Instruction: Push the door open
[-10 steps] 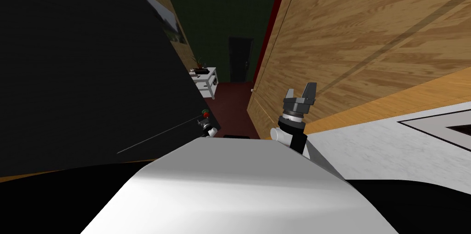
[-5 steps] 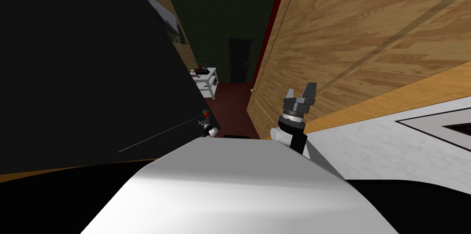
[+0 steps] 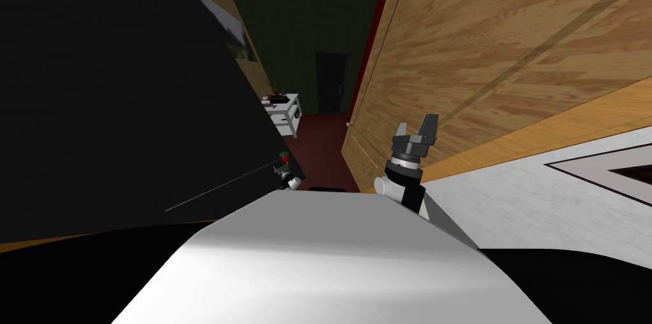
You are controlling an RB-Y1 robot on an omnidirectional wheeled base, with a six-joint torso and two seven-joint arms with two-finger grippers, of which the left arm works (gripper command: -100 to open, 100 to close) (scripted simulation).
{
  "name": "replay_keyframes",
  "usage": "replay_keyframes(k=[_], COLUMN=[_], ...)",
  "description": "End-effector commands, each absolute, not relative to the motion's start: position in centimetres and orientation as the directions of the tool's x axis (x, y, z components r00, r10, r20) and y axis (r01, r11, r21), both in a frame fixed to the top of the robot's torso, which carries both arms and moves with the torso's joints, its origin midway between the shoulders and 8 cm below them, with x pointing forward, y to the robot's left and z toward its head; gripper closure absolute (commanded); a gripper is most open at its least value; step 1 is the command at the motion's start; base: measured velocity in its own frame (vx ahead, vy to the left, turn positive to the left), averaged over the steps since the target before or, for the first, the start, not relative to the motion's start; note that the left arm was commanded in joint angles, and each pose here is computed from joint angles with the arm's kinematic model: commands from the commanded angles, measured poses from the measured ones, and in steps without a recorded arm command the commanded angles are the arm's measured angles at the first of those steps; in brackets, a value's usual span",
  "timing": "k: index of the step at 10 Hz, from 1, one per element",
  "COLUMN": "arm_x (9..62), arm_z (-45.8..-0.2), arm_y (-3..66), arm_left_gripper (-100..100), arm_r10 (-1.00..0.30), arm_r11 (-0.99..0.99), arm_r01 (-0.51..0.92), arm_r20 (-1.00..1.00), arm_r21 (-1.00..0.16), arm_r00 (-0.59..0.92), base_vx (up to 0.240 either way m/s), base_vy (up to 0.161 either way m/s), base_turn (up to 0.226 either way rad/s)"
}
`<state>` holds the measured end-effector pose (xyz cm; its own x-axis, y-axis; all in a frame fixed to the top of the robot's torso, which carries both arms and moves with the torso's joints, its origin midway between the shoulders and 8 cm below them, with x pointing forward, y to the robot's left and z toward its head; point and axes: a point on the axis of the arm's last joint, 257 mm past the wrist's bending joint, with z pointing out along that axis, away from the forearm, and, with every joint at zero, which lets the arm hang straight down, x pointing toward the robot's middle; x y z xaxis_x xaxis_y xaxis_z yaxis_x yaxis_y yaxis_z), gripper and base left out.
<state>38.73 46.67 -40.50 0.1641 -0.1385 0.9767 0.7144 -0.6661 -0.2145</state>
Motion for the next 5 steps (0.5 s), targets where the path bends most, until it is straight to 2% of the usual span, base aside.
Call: replay_keyframes(k=[1, 3, 4, 5], arm_x=[40.0, 39.2, 39.9, 39.1], arm_z=[-39.7, -41.1, -39.7, -41.3], arm_y=[46.0, 45.7, 46.0, 45.6], arm_left_gripper=[-100, -100, -100, -100], arm_r10=[-0.132, -0.121, -0.132, -0.12], arm_r11=[-0.683, -0.686, -0.683, -0.687], arm_r01=[0.706, 0.698, 0.706, 0.697], arm_r20=[0.983, 0.979, 0.983, 0.978], arm_r21=[-0.185, -0.203, -0.185, -0.205], arm_r00=[0.129, 0.166, 0.13, 0.17], base_vx=[-0.158, -0.076, -0.022, -0.001], base_vy=[0.007, -0.01, -0.011, -0.007], base_turn=[-0.064, -0.003, 0.017, -0.015])
